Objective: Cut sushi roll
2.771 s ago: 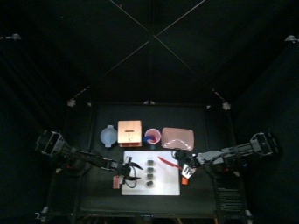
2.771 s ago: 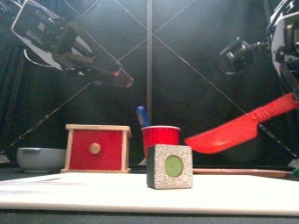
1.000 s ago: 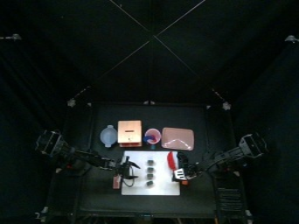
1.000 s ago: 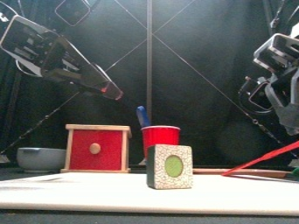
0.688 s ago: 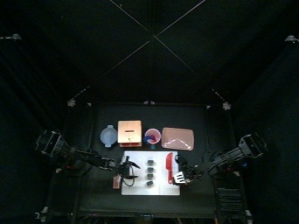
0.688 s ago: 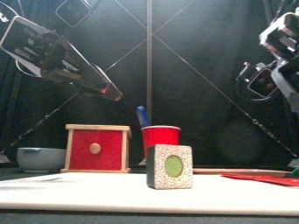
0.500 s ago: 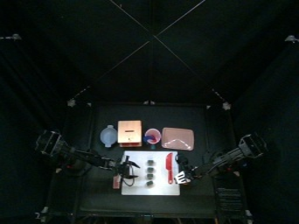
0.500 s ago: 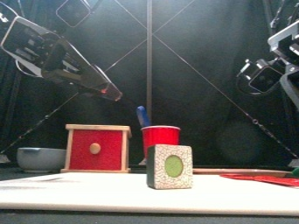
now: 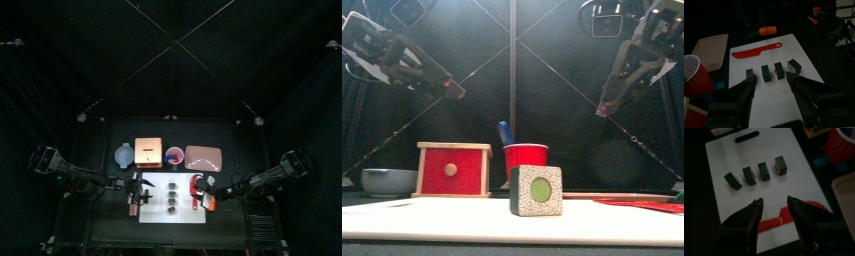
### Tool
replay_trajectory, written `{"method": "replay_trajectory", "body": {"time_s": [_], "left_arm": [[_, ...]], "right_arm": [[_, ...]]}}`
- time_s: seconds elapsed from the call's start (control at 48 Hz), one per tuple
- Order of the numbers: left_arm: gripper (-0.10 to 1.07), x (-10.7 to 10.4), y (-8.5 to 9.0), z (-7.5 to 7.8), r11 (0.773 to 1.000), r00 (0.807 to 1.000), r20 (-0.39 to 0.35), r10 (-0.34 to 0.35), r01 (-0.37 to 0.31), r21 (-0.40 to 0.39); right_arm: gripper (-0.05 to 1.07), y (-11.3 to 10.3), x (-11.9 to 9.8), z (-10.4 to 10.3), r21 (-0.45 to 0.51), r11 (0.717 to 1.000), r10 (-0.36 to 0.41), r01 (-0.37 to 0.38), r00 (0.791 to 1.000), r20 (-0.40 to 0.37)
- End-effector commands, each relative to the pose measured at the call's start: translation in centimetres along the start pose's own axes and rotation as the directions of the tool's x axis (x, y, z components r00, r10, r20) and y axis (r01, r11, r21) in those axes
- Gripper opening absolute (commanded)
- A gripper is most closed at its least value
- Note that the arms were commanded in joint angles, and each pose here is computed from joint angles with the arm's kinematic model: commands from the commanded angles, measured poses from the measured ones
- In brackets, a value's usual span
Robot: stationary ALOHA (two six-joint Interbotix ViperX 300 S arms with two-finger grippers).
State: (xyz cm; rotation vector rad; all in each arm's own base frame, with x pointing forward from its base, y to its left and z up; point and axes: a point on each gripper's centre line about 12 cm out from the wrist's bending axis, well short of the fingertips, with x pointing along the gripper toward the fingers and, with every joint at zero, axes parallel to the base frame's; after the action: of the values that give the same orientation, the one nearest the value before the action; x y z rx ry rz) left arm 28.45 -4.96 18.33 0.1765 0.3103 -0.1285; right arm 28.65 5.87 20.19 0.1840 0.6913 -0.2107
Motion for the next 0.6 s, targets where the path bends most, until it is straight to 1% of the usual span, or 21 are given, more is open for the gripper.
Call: {"method": "replay_trajectory", "body": {"time_s": [0.0,0.083,0.208,0.333,0.583], "left_arm": [[0.87,-0.4,0.3,0.6,1.0,0.999,0.044,0.017,-0.017,-0.004],[0.87,-0.5,0.4,0.5,1.0,0.999,0.047,0.022,-0.022,-0.006],[0.87,-0.6,0.5,0.1,1.0,0.999,0.038,0.028,-0.027,-0.011],[0.87,-0.6,0.9,-0.1,0.999,0.999,0.028,0.046,-0.045,-0.027],[0.87,-0.7,2.1,-0.5,0.996,0.996,0.015,0.085,-0.085,-0.031]], "right_arm": [[0.8,-0.8,-0.3,1.2,-0.028,1.0,-0.011,0.013,0.998,0.058],[0.8,-1.5,-0.1,1.6,-0.047,0.998,-0.028,0.031,0.997,0.072],[0.8,-2.0,0.1,1.6,-0.045,0.998,-0.043,0.046,0.997,0.07],[0.8,-2.1,0.2,1.2,-0.05,0.998,-0.045,0.048,0.997,0.061],[0.8,-2.3,0.2,0.7,-0.046,0.998,-0.051,0.053,0.998,0.049]]}}
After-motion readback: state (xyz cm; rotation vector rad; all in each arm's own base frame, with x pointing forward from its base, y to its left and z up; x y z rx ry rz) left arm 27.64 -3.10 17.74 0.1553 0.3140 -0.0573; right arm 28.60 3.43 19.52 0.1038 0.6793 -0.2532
